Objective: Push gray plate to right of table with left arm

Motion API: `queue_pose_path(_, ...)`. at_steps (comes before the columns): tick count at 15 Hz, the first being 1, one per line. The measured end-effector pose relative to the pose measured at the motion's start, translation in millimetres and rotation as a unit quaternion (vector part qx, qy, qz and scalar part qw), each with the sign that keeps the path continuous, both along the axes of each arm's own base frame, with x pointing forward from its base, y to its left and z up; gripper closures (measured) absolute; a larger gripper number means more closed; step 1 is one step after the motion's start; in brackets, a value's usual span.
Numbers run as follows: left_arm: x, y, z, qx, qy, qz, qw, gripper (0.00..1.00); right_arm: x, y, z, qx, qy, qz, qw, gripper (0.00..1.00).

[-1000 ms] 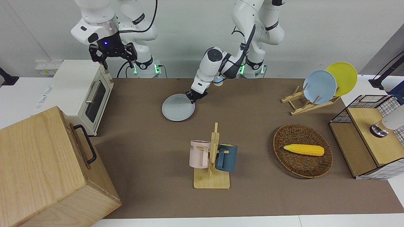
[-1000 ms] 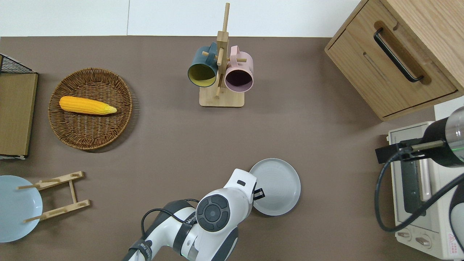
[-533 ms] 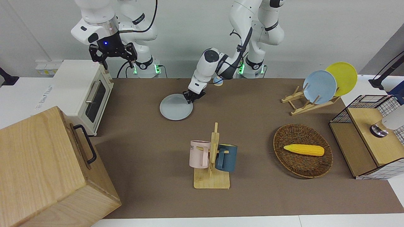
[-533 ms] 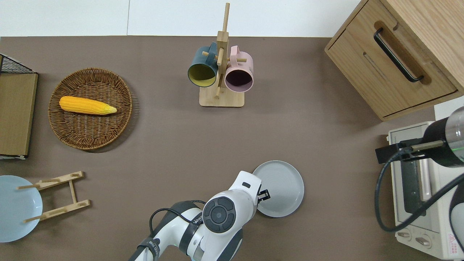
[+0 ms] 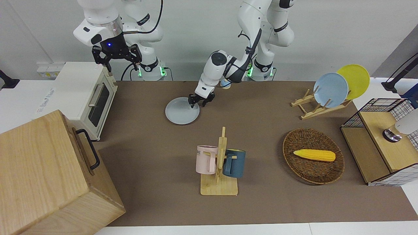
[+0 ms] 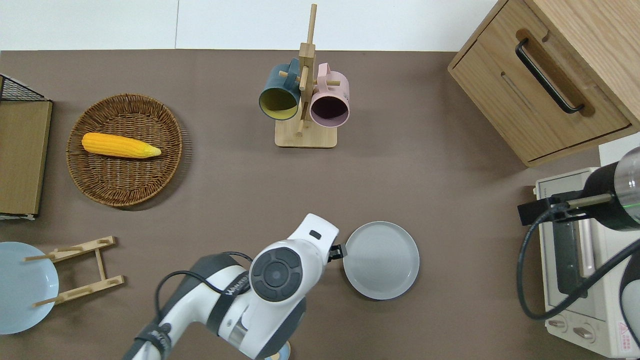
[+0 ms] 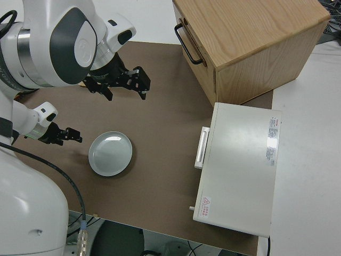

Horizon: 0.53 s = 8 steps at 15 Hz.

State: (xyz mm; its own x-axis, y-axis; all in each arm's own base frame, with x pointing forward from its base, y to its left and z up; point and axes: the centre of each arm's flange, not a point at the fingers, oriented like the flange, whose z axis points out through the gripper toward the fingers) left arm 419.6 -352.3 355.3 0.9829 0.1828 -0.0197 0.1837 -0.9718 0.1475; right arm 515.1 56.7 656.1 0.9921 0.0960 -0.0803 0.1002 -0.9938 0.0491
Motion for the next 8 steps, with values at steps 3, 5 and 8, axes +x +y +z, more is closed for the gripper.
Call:
queue_pose_path(3,37.1,81,38,0.019,0.001,-0.043,0.9989,0.00,0.0,0,0,0.000,0.000,0.000,1.0000,0.00)
queue_pose_path(5,58.4,140,68,0.023,0.006,-0.056,0.9981,0.00,0.0,0,0,0.000,0.000,0.000,1.0000,0.00)
queue_pose_path(8,77.9,201,117,0.030,0.021,-0.052,0.9980,0.00,0.0,0,0,0.000,0.000,0.000,1.0000,0.00)
